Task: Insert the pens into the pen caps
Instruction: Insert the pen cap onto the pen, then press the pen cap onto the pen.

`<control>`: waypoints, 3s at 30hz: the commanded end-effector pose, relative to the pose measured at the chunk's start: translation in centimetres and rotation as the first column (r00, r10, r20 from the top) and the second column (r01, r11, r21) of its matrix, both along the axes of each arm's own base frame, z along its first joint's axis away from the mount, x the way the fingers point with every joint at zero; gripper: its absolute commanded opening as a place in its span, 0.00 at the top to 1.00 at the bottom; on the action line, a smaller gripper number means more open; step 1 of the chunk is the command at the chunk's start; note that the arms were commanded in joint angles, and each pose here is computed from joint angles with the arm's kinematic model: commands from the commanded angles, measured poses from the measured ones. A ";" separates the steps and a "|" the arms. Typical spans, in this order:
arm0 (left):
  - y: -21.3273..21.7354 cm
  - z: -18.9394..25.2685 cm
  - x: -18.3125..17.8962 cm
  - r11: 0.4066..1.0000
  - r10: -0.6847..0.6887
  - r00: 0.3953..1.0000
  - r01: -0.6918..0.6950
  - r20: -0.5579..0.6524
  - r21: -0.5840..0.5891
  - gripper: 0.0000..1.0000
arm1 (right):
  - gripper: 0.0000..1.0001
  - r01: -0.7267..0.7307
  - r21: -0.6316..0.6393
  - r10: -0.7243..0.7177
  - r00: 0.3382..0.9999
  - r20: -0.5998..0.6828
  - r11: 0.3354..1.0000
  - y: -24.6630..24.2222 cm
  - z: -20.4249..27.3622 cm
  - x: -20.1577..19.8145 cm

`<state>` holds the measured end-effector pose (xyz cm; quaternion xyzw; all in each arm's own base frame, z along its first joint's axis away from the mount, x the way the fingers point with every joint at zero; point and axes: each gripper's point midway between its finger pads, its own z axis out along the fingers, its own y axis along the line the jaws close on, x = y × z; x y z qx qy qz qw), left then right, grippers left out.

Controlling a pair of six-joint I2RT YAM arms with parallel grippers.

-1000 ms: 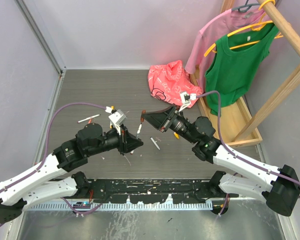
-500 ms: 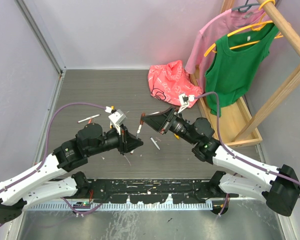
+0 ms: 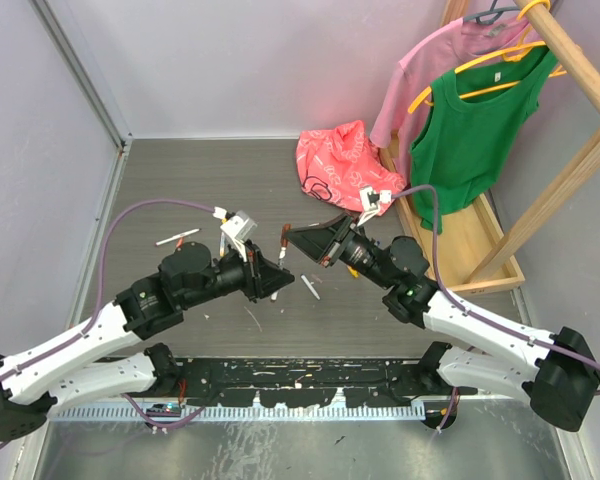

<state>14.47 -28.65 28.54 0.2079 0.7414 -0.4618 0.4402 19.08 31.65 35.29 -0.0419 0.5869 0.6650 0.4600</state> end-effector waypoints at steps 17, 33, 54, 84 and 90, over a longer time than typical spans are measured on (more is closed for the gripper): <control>0.2 7.5 1.8 0.977 0.103 0.989 -0.080 0.110 -0.196 1.00 | 0.80 -0.050 -0.003 0.050 0.998 0.039 0.999 0.5 -0.1 -1.1; 0.1 6.8 1.5 0.982 0.087 0.991 -0.068 0.103 -0.174 1.00 | 0.64 0.064 -0.066 -0.058 0.993 0.099 0.996 -1.3 1.7 -0.5; -1.3 4.8 -0.6 0.989 -0.070 0.994 0.080 0.082 -0.124 1.00 | 0.46 0.173 -0.100 -0.152 0.970 0.189 0.980 -2.6 6.8 0.4; -1.4 5.4 -0.7 0.988 -0.080 0.992 0.092 0.096 -0.122 1.00 | 0.80 0.058 -0.151 -0.032 0.985 0.170 0.987 -0.5 5.2 -0.3; -1.3 6.2 -0.2 0.989 -0.048 0.994 0.061 0.097 -0.136 1.00 | 0.88 0.051 -0.171 -0.021 0.985 0.172 0.984 -0.3 4.4 -0.4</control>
